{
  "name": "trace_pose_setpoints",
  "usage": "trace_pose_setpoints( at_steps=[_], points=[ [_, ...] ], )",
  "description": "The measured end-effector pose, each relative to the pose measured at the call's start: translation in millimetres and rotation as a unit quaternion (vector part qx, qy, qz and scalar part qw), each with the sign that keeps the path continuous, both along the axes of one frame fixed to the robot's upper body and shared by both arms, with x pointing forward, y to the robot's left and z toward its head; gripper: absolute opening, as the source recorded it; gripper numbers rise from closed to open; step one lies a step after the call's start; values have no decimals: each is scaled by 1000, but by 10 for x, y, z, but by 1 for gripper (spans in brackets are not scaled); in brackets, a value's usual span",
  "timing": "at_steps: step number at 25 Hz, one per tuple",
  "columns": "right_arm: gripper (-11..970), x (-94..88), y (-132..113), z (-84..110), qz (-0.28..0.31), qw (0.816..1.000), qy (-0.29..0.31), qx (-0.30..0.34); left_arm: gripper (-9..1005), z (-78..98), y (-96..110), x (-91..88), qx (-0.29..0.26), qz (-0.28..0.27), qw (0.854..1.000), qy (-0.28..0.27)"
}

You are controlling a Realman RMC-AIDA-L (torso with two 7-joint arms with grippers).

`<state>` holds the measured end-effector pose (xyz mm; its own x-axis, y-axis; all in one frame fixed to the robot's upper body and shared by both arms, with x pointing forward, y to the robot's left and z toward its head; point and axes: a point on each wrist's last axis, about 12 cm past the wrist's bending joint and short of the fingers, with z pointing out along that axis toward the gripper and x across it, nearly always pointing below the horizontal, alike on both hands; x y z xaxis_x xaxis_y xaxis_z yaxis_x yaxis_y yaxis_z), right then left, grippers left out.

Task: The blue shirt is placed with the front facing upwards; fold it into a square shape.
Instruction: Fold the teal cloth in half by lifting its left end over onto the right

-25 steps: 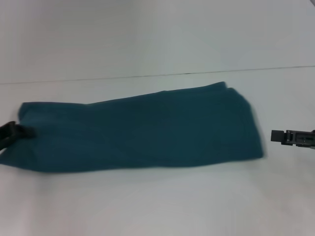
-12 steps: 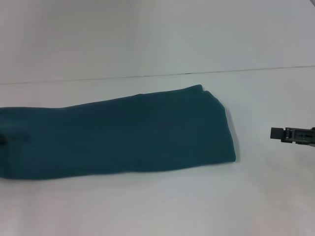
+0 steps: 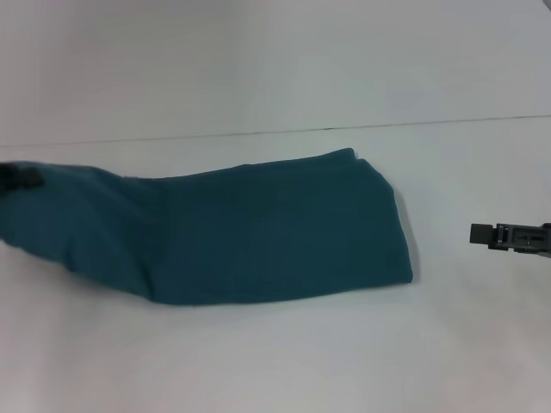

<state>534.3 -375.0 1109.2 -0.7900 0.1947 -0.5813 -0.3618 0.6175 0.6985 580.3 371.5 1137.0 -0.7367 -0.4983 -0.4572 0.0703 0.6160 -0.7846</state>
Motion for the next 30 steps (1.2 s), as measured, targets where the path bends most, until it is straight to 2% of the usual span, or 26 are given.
trace_pose_setpoints(
  at_steps=[6,11,16,20,30],
  points=[
    [884,1,5,0,2,1000,0,0,92,236,-201,85,-47,-57,997,-37],
    [884,3,11,1,3,1000,0,0,90,318,-459,205,-49,-95,994,-34],
    [884,10,14,5,4,1000,0,-1,91,444,-826,385,15,-129,992,-3],
    [885,17,23,7,5,1000,-1,-1,91,564,-1121,523,41,-153,987,0],
    [884,24,40,-7,6,1000,2,-4,93,594,-1925,800,161,-201,966,19]
  ],
)
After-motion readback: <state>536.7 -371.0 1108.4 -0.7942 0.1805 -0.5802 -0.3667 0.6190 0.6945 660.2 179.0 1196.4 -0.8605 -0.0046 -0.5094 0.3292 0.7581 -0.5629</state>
